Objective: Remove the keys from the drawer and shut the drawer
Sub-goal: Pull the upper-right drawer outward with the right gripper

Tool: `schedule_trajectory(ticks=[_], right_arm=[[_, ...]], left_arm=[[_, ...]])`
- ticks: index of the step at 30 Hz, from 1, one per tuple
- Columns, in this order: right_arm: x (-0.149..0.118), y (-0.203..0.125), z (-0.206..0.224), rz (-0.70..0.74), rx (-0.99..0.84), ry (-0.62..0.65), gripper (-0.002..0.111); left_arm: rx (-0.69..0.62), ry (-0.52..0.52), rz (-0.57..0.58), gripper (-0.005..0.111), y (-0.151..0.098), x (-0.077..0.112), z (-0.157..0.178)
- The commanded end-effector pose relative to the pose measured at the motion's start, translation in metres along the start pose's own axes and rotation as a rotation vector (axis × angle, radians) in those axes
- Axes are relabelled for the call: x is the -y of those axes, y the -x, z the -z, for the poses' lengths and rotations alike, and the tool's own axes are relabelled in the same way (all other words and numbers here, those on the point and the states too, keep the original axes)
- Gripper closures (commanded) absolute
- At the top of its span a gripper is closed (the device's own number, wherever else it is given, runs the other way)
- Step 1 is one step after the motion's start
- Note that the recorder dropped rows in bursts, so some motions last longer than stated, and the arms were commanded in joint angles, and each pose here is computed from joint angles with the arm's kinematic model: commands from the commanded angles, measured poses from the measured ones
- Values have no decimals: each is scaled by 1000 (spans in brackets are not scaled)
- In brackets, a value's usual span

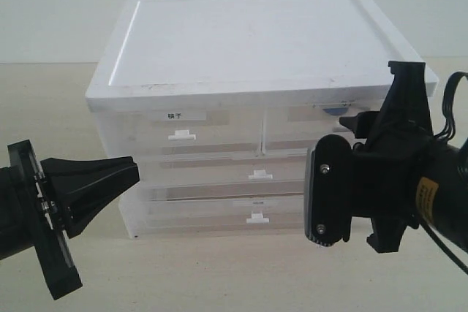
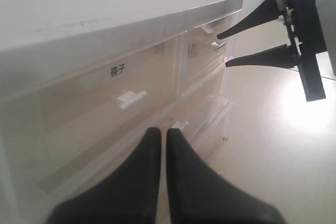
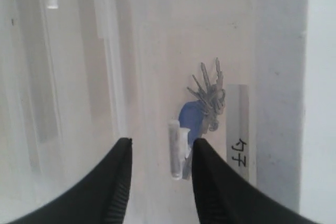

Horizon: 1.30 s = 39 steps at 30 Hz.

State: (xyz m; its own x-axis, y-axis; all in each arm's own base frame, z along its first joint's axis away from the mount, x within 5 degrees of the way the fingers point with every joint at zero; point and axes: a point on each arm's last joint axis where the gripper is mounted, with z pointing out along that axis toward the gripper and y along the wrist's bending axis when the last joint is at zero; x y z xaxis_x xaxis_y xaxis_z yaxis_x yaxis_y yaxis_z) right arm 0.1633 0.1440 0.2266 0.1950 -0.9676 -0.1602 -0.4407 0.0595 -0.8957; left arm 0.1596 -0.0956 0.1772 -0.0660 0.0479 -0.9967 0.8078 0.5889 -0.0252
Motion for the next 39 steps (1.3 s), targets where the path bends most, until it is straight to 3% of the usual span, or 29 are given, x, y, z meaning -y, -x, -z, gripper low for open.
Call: schedule_trajectory(ticks=[1,7,8,11,20,39], right_arm=[[3,-8,-5,-25,-22,13,75],[7,-5,-5,-39,0,14,78],[7,-5,-5,-39,-1,14,81],[7,-5,-5,-39,-2,13,108],[9,-2,-2,-23,-28,-36,108],[9,-6,34,-90,-6,65,108]], left_arm=[[8,-17,-8,102,1,1,-1],[7,-21,-10,102,1,2,-1],[7,-21,-10,102,1,2,-1],[7,-21,-10,102,1,2,-1],[8,-18,-8,102,1,1,-1],[10,-12,-6,102,1,1,-1]])
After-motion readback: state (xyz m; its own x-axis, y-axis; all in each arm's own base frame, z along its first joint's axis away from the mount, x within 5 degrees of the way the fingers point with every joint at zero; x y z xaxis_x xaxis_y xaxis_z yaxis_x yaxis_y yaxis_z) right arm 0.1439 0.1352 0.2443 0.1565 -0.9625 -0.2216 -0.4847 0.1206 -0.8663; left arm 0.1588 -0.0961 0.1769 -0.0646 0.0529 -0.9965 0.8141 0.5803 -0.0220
